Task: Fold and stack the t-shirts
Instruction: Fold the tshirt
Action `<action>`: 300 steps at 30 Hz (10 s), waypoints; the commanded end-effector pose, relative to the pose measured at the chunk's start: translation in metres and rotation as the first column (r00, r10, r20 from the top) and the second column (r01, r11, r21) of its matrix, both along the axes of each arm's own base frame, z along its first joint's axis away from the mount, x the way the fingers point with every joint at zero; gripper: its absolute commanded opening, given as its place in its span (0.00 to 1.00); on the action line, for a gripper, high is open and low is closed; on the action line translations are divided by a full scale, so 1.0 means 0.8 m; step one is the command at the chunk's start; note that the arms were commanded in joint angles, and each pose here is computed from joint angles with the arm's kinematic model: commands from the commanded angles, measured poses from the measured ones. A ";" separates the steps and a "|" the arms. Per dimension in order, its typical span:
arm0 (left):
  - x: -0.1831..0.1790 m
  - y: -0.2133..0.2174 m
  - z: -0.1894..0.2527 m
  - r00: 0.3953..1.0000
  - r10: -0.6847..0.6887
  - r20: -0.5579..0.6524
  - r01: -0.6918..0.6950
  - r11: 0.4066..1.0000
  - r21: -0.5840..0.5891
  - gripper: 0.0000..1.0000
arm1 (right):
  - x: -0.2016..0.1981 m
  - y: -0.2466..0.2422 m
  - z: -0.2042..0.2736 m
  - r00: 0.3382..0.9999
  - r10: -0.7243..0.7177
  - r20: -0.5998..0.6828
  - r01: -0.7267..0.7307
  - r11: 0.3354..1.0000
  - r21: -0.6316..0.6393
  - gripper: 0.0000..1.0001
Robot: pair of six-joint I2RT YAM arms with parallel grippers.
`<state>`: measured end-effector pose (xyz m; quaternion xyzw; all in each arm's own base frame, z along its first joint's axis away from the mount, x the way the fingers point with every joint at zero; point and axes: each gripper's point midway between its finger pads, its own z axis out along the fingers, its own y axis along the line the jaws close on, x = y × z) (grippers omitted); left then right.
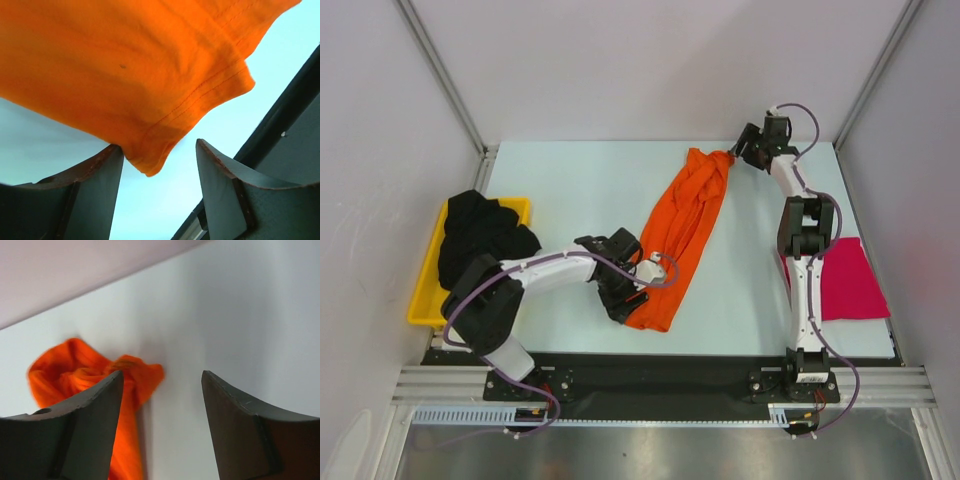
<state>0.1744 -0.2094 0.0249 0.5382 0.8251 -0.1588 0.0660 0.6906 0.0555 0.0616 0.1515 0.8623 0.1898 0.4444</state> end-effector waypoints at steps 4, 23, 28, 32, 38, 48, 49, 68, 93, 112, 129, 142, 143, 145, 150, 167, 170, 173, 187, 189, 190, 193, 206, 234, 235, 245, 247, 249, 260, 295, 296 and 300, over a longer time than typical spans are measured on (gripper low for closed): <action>0.004 -0.004 0.045 1.000 -0.006 0.024 0.008 0.997 -0.078 0.66 | -0.076 -0.069 0.045 0.978 -0.179 -0.108 0.166 0.979 -0.120 0.71; 0.028 0.042 0.077 0.968 0.125 0.217 -0.098 0.987 -0.129 0.68 | -0.430 0.220 -0.039 0.908 0.134 -0.397 -0.063 0.980 0.188 0.62; 0.030 0.041 0.086 0.964 0.131 0.231 -0.100 0.985 -0.140 0.68 | -0.455 0.211 -0.063 0.878 0.118 -0.464 -0.029 0.981 0.193 0.14; 0.021 0.037 0.104 0.970 0.106 0.219 -0.069 0.983 -0.170 0.68 | -0.486 0.173 -0.059 0.866 0.105 -0.489 -0.049 0.991 0.125 0.00; 0.009 0.033 0.125 0.961 -0.055 0.271 0.103 0.980 -0.168 0.66 | -0.544 0.091 -0.064 0.808 0.119 -0.577 -0.108 0.993 0.054 0.00; -0.016 -0.041 0.097 0.608 -0.530 0.592 0.707 0.700 -0.100 0.66 | -0.531 0.047 -0.028 0.805 0.215 -0.553 -0.181 0.977 0.116 0.40; -0.018 -0.063 0.091 0.575 -0.546 0.610 0.741 0.664 -0.104 0.66 | -0.532 0.046 -0.016 0.809 0.213 -0.548 -0.182 0.977 0.111 0.45; -0.064 -0.141 -0.015 0.380 -0.692 0.614 0.854 0.517 0.054 0.00 | -0.568 0.053 0.016 0.880 0.105 -0.463 -0.036 0.987 0.156 0.51; -0.176 -0.274 0.101 0.717 -0.499 0.486 0.690 0.412 -0.595 0.66 | -0.436 0.035 0.036 0.912 0.091 -0.400 -0.102 0.995 -0.007 0.53; 0.312 -0.233 0.194 0.800 0.395 0.452 -0.106 0.835 -0.540 0.70 | -0.144 0.024 0.067 0.991 -0.016 -0.131 0.038 0.985 0.168 0.50; 0.446 -0.267 0.074 0.756 0.654 -0.019 -0.523 0.587 -0.618 0.82 | -0.049 0.020 -0.032 0.972 -0.144 -0.187 0.183 0.960 0.211 0.50; 0.453 -0.254 0.033 0.671 0.721 -0.170 -0.669 0.491 -0.558 0.00 | -0.036 0.046 -0.035 0.984 -0.105 -0.147 0.148 0.937 0.318 0.14; 0.456 -0.246 0.033 0.659 0.733 -0.167 -0.680 0.486 -0.550 0.00 | -0.034 0.048 -0.034 0.985 -0.103 -0.141 0.145 0.933 0.328 0.12; 0.464 -0.238 0.041 0.649 0.746 -0.149 -0.678 0.478 -0.558 0.00 | -0.029 0.059 -0.030 0.987 -0.099 -0.125 0.138 0.924 0.356 0.08; 0.508 -0.198 0.084 0.609 0.791 -0.057 -0.641 0.448 -0.623 0.00 | -0.015 0.089 -0.019 0.991 -0.097 -0.090 0.127 0.890 0.438 0.00; 0.539 -0.139 0.129 0.655 0.755 0.037 -0.531 0.494 -0.688 0.73 | 0.028 0.119 0.070 0.988 -0.108 0.106 0.051 0.896 0.441 0.74; 0.530 -0.125 0.166 0.667 0.736 0.118 -0.475 0.542 -0.693 0.88 | 0.007 0.074 0.113 0.982 -0.147 0.118 0.096 0.931 0.353 0.78; 0.515 -0.107 0.205 0.670 0.711 0.214 -0.418 0.599 -0.683 0.99 | -0.029 0.046 0.161 0.981 -0.140 0.137 0.110 0.972 0.209 0.81; 0.237 -0.114 0.225 0.894 0.123 0.430 0.063 0.917 -0.395 0.95 | -0.361 0.030 0.131 0.973 -0.037 -0.230 0.004 0.990 -0.144 0.83; 0.188 -0.119 0.202 0.897 -0.012 0.441 0.177 0.926 -0.334 0.94 | -0.401 0.036 0.115 0.957 -0.007 -0.291 -0.037 0.989 -0.146 0.82; 0.137 -0.124 0.178 0.902 -0.107 0.418 0.250 0.920 -0.302 0.93 | -0.435 0.035 0.103 0.940 -0.002 -0.341 -0.052 0.987 -0.151 0.81; 0.049 -0.127 0.132 0.860 -0.313 0.404 0.429 0.872 -0.235 0.90 | -0.504 0.055 0.078 0.909 0.071 -0.411 -0.116 0.990 -0.084 0.76; -0.063 -0.168 0.049 0.762 -0.534 0.367 0.621 0.762 -0.180 0.85 | -0.641 0.127 -0.008 0.806 0.267 -0.529 -0.229 0.964 0.138 0.64; -0.086 -0.147 0.017 0.755 -0.564 0.335 0.629 0.767 -0.128 0.00 | -0.702 0.126 -0.022 0.694 0.329 -0.640 -0.309 0.939 0.147 0.00; -0.095 -0.134 0.017 0.764 -0.576 0.291 0.626 0.771 -0.118 0.00 | -0.708 0.124 -0.019 0.682 0.321 -0.657 -0.312 0.940 0.137 0.00; -0.083 -0.114 0.088 0.862 -0.464 0.204 0.503 0.832 -0.235 0.00 | -0.722 0.140 0.037 0.638 0.384 -0.667 -0.397 0.907 0.142 0.00; -0.034 -0.118 0.099 0.882 -0.376 0.282 0.439 0.875 -0.204 0.00 | -0.677 0.142 0.049 0.684 0.367 -0.630 -0.361 0.921 0.145 0.00; -0.005 -0.122 0.106 0.883 -0.338 0.325 0.413 0.889 -0.198 0.00 | -0.640 0.139 0.048 0.708 0.354 -0.611 -0.363 0.925 0.115 0.00; 0.191 -0.144 0.106 0.915 -0.067 0.398 0.159 0.966 -0.202 0.00 | -0.398 0.139 0.075 0.867 0.294 -0.403 -0.294 0.954 0.065 0.00; 0.137 -0.136 0.076 0.944 -0.127 0.304 0.206 0.948 -0.245 0.55 | -0.441 0.108 0.045 0.880 0.164 -0.445 -0.169 0.985 0.029 0.57; 0.129 -0.143 0.078 0.920 -0.167 0.353 0.263 0.933 -0.244 0.57 | -0.452 0.105 0.041 0.875 0.160 -0.457 -0.165 0.986 0.029 0.59; 0.096 -0.158 0.081 0.859 -0.273 0.433 0.399 0.887 -0.232 0.64 | -0.487 0.117 0.025 0.860 0.208 -0.466 -0.184 0.978 0.096 0.58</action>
